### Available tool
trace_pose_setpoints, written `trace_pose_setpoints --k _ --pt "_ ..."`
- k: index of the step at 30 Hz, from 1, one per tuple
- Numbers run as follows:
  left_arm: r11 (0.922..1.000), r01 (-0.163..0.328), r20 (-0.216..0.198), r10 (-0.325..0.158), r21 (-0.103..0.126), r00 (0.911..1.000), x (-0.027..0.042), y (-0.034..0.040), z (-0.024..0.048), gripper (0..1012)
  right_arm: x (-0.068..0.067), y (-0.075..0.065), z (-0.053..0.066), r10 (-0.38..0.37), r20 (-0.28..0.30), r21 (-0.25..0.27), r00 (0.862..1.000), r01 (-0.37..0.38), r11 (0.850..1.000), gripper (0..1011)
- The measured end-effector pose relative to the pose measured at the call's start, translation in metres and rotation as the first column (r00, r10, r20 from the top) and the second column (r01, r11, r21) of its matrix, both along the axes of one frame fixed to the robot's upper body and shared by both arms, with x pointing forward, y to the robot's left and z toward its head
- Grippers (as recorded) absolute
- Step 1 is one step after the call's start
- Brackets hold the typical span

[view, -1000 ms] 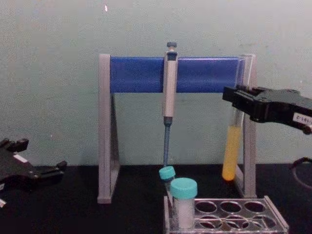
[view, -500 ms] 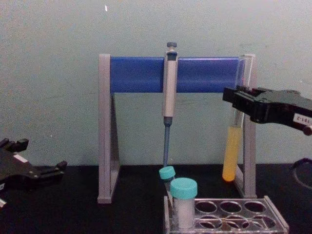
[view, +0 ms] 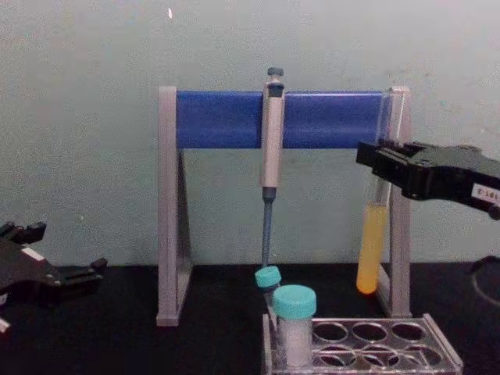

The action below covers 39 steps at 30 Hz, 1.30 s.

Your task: Pick up the test tube from the test tube rack, shake it, then place it back into the test tube rack.

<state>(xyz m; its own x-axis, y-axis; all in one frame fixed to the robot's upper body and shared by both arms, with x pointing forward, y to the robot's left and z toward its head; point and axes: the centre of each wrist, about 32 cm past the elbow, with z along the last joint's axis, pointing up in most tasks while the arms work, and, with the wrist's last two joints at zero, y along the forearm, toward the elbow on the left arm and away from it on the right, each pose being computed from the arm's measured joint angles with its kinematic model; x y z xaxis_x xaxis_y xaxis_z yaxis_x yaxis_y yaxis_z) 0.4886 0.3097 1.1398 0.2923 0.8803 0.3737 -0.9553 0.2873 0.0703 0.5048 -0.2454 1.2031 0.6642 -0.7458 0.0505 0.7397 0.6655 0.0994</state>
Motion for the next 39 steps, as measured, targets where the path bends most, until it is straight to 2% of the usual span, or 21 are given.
trace_pose_setpoints --k 10,17,23,39 --pt "1.0 0.0 0.0 0.0 0.0 1.0 0.0 0.0 0.0 1001 -0.004 -0.005 -0.002 0.056 -0.001 -0.002 0.998 -0.056 0.998 235" --pt "1.0 0.0 0.0 0.0 0.0 1.0 0.0 0.0 0.0 1001 -0.009 -0.012 -0.004 0.14 -0.006 -0.008 0.99 -0.14 0.99 235" --pt "1.0 0.0 0.0 0.0 0.0 1.0 0.0 0.0 0.0 1001 -0.013 -0.012 -0.005 0.188 -0.014 0.001 0.982 -0.188 0.982 235" --pt "1.0 0.0 0.0 0.0 0.0 1.0 0.0 0.0 0.0 1001 -0.012 -0.005 -0.013 0.224 -0.039 0.005 0.974 -0.224 0.975 235"
